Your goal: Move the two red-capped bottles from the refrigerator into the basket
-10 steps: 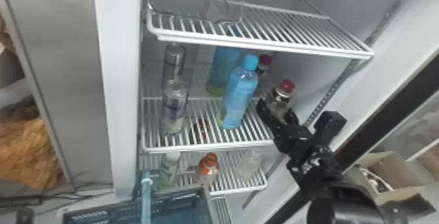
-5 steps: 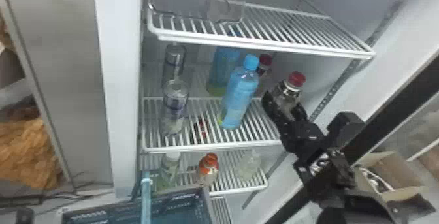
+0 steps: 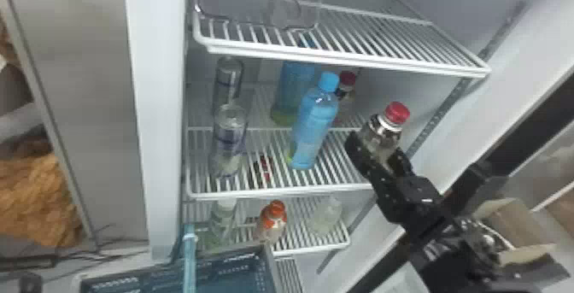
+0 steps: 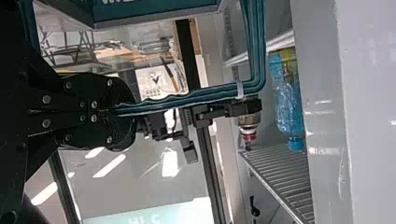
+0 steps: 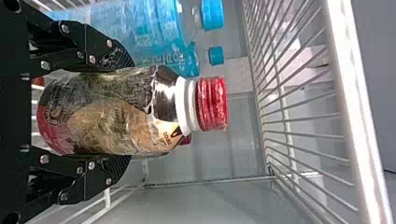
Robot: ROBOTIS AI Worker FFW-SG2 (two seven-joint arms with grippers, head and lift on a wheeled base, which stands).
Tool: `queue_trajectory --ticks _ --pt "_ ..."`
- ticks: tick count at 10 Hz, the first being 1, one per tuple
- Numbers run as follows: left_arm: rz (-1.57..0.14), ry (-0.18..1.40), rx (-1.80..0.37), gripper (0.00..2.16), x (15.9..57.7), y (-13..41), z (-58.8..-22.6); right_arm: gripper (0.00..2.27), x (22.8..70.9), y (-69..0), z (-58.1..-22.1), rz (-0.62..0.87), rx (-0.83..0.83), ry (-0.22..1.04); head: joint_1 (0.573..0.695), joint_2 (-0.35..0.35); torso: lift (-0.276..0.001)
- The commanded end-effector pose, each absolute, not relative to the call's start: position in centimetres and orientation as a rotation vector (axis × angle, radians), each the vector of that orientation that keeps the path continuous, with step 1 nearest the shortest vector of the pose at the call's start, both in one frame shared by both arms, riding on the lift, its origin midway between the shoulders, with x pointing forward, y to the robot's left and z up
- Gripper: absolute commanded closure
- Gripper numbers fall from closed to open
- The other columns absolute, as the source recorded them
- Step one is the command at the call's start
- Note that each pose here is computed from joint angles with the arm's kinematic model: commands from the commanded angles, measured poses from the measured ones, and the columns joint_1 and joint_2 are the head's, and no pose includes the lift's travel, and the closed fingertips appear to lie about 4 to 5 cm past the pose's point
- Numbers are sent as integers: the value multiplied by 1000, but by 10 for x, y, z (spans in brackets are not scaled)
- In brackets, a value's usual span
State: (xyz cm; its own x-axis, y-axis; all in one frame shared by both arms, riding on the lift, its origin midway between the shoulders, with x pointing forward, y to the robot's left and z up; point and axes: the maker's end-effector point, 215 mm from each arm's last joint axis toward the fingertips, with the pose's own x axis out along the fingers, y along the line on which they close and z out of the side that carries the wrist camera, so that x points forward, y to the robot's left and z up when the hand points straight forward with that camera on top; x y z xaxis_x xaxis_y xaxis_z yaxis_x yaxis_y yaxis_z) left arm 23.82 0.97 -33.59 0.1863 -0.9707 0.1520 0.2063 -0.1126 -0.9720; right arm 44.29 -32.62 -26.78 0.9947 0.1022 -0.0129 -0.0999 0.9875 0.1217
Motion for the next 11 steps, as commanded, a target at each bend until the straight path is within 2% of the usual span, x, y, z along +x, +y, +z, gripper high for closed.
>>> queue_trajectory --ticks 1,4,11 --pt "-1238 851 -1247 1200 238 10 -336 1280 420 -324 -263 100 109 55 695 -350 0" --pt "-1232 853 -1250 1200 238 12 -337 1280 382 -329 -264 78 80 137 695 -350 0" --pt "-1216 858 -1255 1200 236 14 -341 1280 296 -291 -259 122 69 345 695 -350 0"
